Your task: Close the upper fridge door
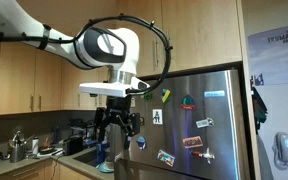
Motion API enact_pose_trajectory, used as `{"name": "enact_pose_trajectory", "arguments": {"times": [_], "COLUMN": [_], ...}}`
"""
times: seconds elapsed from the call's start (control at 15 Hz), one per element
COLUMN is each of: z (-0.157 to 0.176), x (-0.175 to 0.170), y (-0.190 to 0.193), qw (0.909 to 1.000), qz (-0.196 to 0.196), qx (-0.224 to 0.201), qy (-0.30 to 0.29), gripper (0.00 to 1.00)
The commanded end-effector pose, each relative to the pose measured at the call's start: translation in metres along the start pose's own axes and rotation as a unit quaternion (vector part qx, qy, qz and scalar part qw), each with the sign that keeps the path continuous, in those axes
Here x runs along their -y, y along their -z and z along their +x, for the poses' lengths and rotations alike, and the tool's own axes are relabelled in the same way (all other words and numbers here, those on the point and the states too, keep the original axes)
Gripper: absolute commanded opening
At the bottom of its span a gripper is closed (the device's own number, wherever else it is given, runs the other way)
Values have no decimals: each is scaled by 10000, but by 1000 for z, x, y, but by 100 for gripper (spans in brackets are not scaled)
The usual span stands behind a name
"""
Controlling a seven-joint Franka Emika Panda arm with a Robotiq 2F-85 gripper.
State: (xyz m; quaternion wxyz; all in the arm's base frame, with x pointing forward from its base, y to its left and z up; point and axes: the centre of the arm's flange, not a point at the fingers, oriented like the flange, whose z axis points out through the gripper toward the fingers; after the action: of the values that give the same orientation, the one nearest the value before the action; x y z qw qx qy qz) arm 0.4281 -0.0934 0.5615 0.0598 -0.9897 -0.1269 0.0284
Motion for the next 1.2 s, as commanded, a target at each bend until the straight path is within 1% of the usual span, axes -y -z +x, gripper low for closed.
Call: {"name": "enact_pose_trajectory", "arguments": {"times": [0.0,0.53,0.73,0.87,1.0,1.13], "z": [0,3,24,44,67,88], "x": [0,-1,-4,-7,-10,-20], "y": [0,-1,-15,-28,-43,-58], "qw": [10000,10000,9996,9983,9955,9915], "qz": [0,5,26,19,37,77], "qx": [0,-9,-112,-251,-397,-506], "qy": [0,47,268,534,858,1197], "gripper": [100,100,100,100,100,100]}}
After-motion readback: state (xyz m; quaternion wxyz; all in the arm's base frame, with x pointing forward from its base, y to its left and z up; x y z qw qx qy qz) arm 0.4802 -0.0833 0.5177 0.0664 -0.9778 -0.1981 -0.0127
